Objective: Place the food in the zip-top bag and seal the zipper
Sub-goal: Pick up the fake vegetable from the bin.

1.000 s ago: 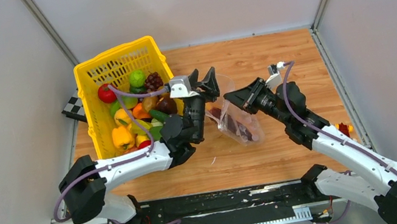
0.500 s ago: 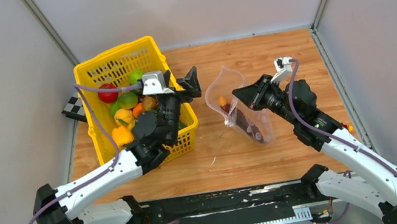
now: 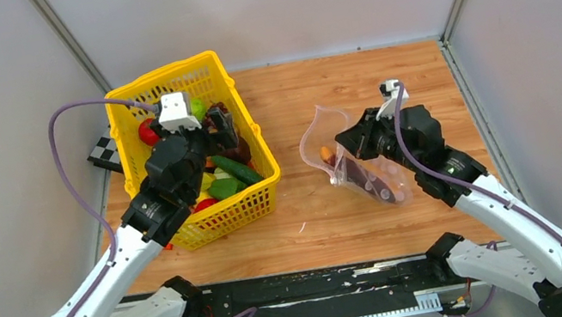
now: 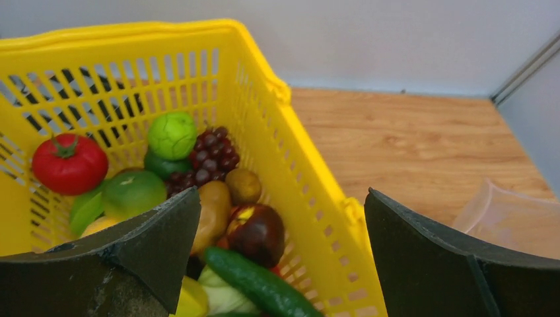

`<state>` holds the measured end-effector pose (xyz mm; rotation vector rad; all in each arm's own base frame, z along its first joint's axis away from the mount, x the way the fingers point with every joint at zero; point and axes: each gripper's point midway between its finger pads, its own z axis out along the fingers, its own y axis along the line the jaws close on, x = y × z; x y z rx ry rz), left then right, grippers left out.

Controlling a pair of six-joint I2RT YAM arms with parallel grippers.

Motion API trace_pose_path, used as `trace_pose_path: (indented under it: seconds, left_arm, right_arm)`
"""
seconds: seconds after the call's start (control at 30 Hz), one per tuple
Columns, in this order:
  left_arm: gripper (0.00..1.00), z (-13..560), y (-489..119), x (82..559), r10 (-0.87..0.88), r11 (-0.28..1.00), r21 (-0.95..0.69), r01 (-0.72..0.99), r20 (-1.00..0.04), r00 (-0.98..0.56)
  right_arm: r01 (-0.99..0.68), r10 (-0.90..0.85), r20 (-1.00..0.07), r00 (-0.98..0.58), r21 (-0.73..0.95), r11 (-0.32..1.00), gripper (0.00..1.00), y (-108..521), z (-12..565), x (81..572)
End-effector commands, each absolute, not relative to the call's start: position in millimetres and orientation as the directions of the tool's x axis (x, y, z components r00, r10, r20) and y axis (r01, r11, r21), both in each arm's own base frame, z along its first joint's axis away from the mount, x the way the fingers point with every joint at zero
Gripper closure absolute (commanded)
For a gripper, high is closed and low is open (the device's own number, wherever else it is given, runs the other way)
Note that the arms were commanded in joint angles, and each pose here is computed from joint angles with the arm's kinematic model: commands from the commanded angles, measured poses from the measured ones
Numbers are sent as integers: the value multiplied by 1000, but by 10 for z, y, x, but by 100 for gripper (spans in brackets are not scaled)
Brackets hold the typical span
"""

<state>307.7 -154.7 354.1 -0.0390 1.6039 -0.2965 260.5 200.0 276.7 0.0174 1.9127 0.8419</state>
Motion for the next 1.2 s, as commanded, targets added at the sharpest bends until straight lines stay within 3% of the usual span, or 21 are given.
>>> trace_pose_path:
  seconds: [0.0,0.27,0.7,0.87,1.17]
  left_arm:
    - [0,3025,-1393,2954,-97,976,-144,160,-958,-271]
    - [0,2313,-1300,3114,-171,965,-242,105,-877,-448]
    - [3,1688,-1216,3566,-253,946,-322,28,-791,-557]
    - [10,1473,-1253,3596,-276,938,-347,6,-754,-596]
    - [31,1397,-1311,3580,-300,922,-386,16,-741,-600]
  right_arm:
    - [-369,331,-818,-470,523,768,100,1995,2924,2621]
    - [-370,299,-815,-496,510,776,100,2003,2831,2596]
    - [-375,302,-809,-505,520,768,100,2022,2847,2577]
    - [-372,304,-807,-506,522,768,100,2022,2852,2584]
    - [-367,292,-800,-525,522,770,100,2047,2785,2596]
